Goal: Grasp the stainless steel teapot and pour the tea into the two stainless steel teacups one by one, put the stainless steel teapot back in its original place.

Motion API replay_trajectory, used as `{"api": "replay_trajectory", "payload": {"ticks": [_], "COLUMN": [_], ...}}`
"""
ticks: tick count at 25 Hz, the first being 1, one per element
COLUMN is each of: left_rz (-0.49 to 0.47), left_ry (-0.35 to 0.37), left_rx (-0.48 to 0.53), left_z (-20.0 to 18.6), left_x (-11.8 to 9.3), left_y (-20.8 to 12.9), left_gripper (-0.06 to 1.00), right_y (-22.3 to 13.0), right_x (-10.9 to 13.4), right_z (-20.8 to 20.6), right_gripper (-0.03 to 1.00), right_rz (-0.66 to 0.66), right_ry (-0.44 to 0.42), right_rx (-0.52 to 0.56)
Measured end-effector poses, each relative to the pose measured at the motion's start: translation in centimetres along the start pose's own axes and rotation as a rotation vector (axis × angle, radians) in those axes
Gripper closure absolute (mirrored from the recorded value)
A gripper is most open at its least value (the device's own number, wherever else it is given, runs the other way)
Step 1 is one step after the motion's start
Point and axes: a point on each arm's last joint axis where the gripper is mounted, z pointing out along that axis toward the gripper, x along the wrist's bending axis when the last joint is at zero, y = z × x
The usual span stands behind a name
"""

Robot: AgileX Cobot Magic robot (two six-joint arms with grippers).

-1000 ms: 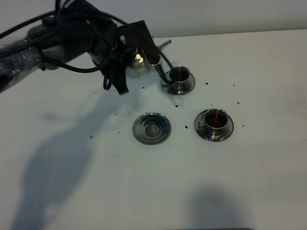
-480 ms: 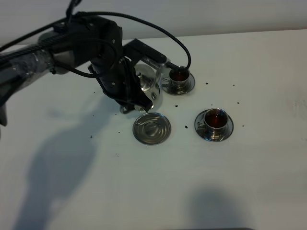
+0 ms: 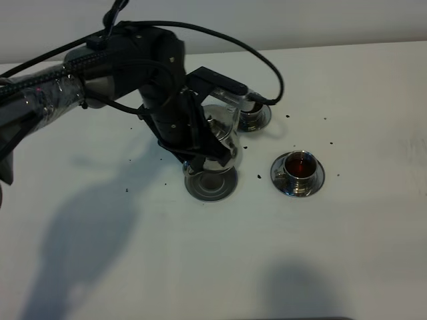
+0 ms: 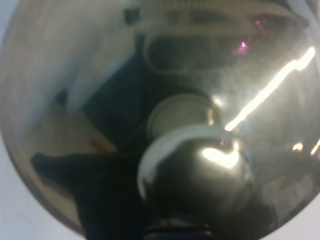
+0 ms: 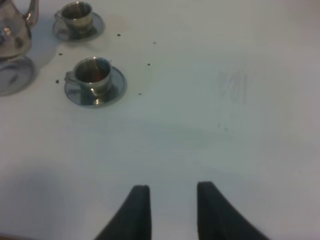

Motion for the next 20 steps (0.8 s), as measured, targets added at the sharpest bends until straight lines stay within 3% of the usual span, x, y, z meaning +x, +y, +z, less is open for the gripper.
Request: {"api": "replay_trajectory", "payload": {"ticks": [8,14,20], "left_rz": [-0.068,-0.192,-0.257], "left_ry": [0.051,0.042,0.055], "left_rx": [0.011,-0.130,-0.171], "left_z": [-0.8,0.3,1.1], "left_x": [-2.5,-2.6,-2.4], "left_y": [-1.4,-4.4,-5.8], "left_gripper": [0.72,0.72,0.72], "right_y": [0.0,0.0,0.0], "right_x": [0.0,0.0,0.0], "right_z": [0.0,0.0,0.0], "right_gripper": [0.75,0.75,0.75], "right_rz": [0.000,0.000,0.000], "right_ry": [0.000,0.000,0.000], "right_rx": [0.000,0.000,0.000]}}
